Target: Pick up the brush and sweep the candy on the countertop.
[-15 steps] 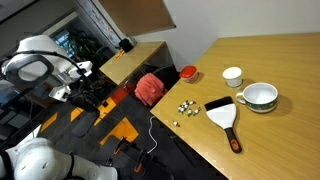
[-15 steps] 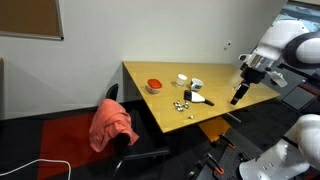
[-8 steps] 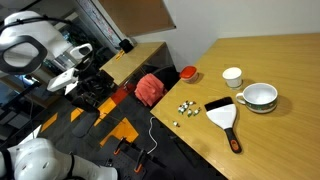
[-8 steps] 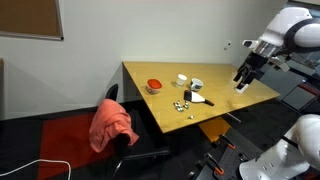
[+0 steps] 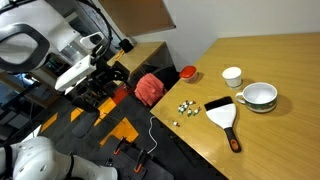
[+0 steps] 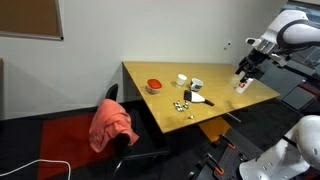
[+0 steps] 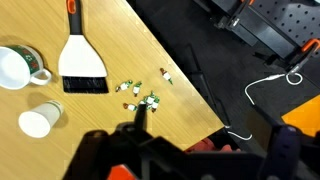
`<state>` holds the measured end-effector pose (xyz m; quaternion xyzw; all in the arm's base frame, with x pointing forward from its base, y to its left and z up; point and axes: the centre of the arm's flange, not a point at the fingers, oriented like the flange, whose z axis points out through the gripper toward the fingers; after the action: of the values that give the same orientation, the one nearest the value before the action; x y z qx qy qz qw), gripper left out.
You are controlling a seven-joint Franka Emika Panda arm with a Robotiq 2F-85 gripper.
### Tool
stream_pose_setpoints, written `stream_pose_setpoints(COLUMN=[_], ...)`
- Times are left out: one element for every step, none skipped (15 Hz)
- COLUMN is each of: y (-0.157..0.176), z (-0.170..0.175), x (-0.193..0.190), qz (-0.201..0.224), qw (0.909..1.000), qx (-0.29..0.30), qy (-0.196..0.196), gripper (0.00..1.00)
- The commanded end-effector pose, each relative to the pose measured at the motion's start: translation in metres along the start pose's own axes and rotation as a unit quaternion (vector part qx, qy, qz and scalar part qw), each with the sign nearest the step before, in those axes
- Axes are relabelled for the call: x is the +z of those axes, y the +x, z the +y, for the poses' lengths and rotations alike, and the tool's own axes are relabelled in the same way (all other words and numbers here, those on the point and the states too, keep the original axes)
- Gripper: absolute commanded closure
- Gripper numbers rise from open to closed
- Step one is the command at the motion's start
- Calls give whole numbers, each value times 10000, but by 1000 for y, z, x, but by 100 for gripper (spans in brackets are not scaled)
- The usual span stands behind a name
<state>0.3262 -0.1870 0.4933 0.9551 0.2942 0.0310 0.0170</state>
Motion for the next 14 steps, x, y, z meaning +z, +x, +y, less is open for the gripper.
stream_pose_setpoints(y=[0, 0, 2, 3, 4, 4, 4, 4, 1, -6, -11, -15, -20, -26], z=[0, -1, -2, -3, -3, -3, -3, 7, 14, 27, 38, 51, 61, 74], x=[1, 1, 1, 0, 0, 0, 0, 2, 3, 6, 10, 15, 18, 24], qz=[4, 2, -4, -10, -13, -13, -13, 98, 18, 71, 174, 283, 396, 507], qw=[10000, 10000, 10000, 10000, 10000, 10000, 10000, 9995, 9992, 9992, 9990, 9986, 9983, 9979], qx=[-2, -11, -29, -48, -54, -54, -55, 295, 401, 378, 391, 409, 390, 391], qy=[12, 12, 8, 2, -1, -1, 0, 23, -10, 90, 121, 167, 170, 120], gripper=[0, 0, 0, 0, 0, 0, 0, 0, 0, 0, 0, 0, 0, 0])
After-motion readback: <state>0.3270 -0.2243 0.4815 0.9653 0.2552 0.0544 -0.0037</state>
